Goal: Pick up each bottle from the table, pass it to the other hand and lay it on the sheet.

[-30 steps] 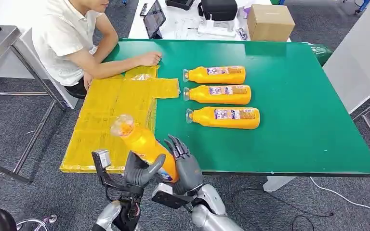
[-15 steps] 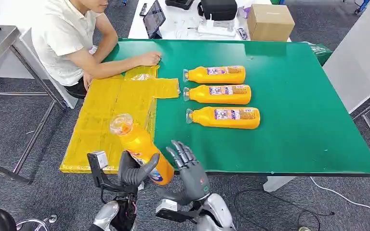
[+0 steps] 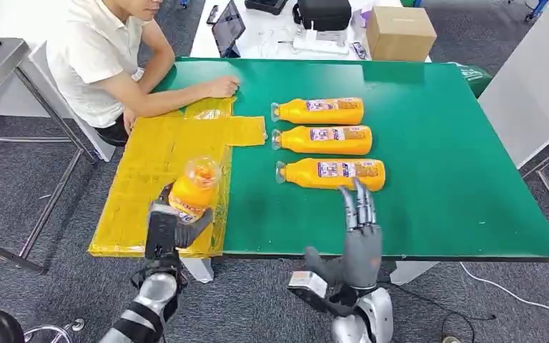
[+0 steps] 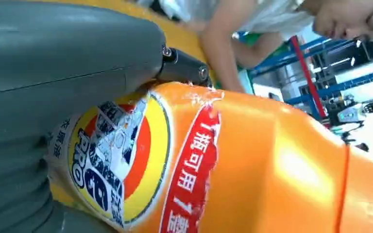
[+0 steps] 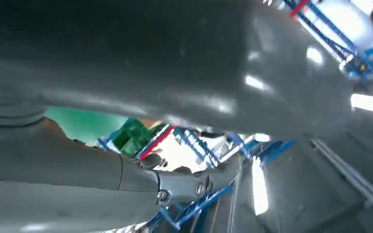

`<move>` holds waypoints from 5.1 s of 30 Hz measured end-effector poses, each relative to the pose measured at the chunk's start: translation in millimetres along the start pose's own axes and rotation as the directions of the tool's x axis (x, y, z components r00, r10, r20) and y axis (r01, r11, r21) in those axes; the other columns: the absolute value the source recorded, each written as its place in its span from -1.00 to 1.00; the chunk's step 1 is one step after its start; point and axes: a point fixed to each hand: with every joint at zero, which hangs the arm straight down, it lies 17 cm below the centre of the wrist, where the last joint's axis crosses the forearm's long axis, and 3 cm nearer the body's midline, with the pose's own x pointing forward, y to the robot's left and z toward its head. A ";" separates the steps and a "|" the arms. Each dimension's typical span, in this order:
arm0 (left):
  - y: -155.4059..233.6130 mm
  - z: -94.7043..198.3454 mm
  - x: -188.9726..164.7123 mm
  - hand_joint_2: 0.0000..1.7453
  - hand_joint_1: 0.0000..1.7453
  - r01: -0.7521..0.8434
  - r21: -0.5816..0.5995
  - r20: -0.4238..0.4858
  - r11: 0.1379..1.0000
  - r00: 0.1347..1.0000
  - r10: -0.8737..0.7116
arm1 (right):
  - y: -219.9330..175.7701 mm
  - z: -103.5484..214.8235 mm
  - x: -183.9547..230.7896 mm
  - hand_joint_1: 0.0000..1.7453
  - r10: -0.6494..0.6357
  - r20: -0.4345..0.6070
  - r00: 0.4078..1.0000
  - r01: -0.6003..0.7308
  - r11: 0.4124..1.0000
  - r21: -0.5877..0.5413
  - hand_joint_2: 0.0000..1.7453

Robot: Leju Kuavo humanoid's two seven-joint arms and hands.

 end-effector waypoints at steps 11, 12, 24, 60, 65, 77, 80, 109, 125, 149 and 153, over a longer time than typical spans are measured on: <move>-25.9 -46.4 -23.8 1.00 1.00 0.300 -0.170 0.002 0.939 0.953 -0.304 | -6.2 -9.6 -4.4 -1.00 -0.046 -0.044 0.998 0.044 0.997 -0.056 -1.00; -31.0 -48.3 -29.0 1.00 1.00 0.318 -0.205 -0.007 0.926 0.945 -0.326 | -5.7 -9.6 -4.9 -1.00 -0.052 -0.048 0.998 0.049 0.997 -0.058 -1.00; -45.9 -72.1 -89.4 1.00 1.00 0.514 -0.549 -0.080 0.659 0.752 -0.654 | 21.1 -2.4 -5.8 -1.00 -0.165 -0.109 0.980 0.162 0.986 -0.039 -1.00; -84.0 -44.0 -87.2 1.00 -1.00 0.635 -0.643 0.216 0.428 0.687 -0.694 | 61.4 12.5 1.5 -1.00 -0.233 -0.133 0.963 0.242 0.969 0.052 -1.00; -95.6 -38.1 -77.3 1.00 -1.00 0.635 -0.627 0.241 0.450 0.708 -0.663 | 62.1 14.6 0.6 -1.00 -0.226 -0.129 0.966 0.235 0.970 0.061 -1.00; -109.9 -33.9 -50.0 1.00 -1.00 0.571 -0.598 0.267 0.563 0.804 -0.532 | 63.1 18.3 -1.6 -1.00 -0.221 -0.132 0.966 0.231 0.970 0.071 -1.00; -95.2 -39.2 -8.6 1.00 -1.00 0.455 -0.426 0.265 0.782 0.889 -0.373 | 65.6 26.8 -0.1 -1.00 -0.206 -0.129 0.970 0.219 0.971 0.096 -1.00; -42.0 31.4 66.9 1.00 -1.00 -0.543 -0.101 0.024 0.834 0.836 0.548 | 41.7 41.9 -125.4 -1.00 0.372 0.017 0.928 -0.356 0.874 0.330 1.00; -81.8 55.7 76.1 1.00 -1.00 -0.447 -0.206 -0.013 0.870 0.891 0.455 | 60.0 57.1 -195.7 -1.00 0.493 -0.144 0.858 -0.377 0.795 0.475 1.00; -121.6 71.0 75.6 1.00 -1.00 -0.435 -0.341 -0.097 0.834 0.898 0.429 | 102.7 59.1 -255.7 0.02 0.599 -0.056 0.799 -0.392 0.590 0.706 1.00; -124.8 73.0 77.8 1.00 -1.00 -0.442 -0.354 -0.102 0.824 0.894 0.436 | 112.0 65.2 -256.6 1.00 0.590 -0.021 0.807 -0.377 0.543 0.750 1.00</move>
